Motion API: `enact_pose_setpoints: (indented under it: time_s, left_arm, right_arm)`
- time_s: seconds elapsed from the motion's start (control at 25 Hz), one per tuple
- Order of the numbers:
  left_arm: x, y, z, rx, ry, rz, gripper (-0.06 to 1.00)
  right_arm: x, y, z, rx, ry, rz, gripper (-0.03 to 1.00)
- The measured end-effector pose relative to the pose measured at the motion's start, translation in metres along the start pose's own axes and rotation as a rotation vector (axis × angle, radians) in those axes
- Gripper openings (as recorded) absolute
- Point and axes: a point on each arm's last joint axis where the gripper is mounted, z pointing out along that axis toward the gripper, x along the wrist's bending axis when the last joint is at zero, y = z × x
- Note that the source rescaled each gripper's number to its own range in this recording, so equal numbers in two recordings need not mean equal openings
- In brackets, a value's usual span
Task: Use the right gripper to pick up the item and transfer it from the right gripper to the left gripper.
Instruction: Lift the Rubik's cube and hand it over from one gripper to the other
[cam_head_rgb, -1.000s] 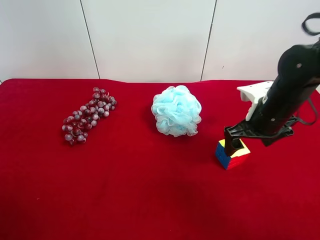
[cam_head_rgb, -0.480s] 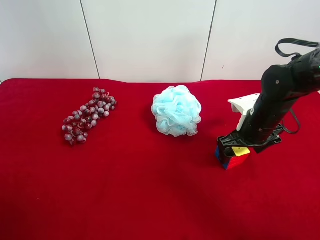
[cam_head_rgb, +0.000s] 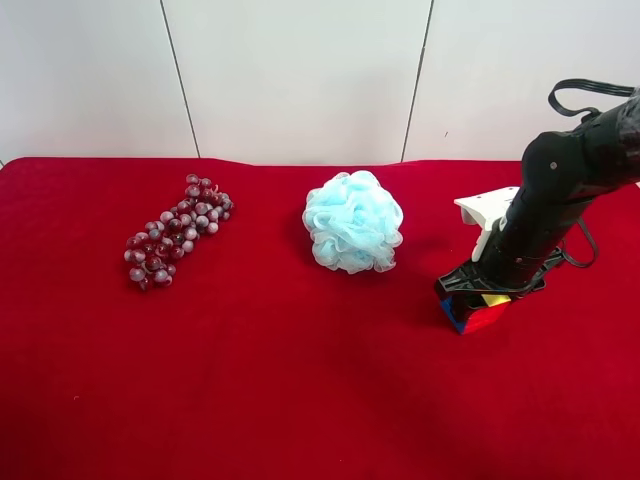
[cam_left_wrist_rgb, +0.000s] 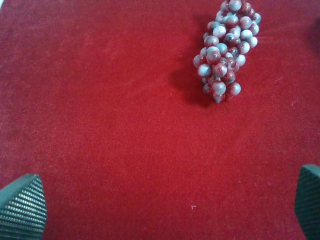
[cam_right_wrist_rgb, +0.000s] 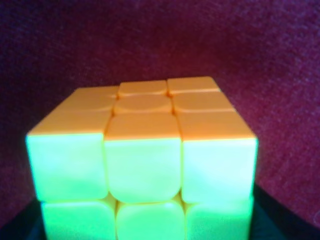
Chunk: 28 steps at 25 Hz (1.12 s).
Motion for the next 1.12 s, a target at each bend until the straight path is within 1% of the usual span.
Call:
enact_pose_setpoints:
  time_s: [0.32,0.6,0.72,0.88,1.0,1.12]
  left_arm:
    - [0.000,0.000,0.000,0.000,0.000,0.000,1.00]
    - [0.000,0.000,0.000,-0.001,0.000,0.000,1.00]
    - [0.000,0.002,0.000,-0.023,0.001,0.000,1.00]
    - [0.000,0.004,0.000,-0.045,0.002,0.000,1.00]
    - [0.000,0.005,0.000,-0.051,0.002,0.000,1.00]
    - [0.000,0.005,0.000,-0.051,0.002,0.000,1.00]
  right_arm:
    - [0.000,-0.001,-0.006,0.000,0.000,0.000,0.00]
    - [0.001,-0.005,-0.040,-0.059,-0.001,-0.002,0.00]
    - [0.004,-0.007,-0.057,-0.095,0.014,0.001,0.00]
    - [0.019,-0.011,-0.076,-0.138,0.030,-0.074,0.00]
    - [0.036,-0.013,-0.085,-0.167,0.044,-0.150,0.00]
    - [0.057,-0.017,-0.088,-0.165,0.060,-0.240,0.00]
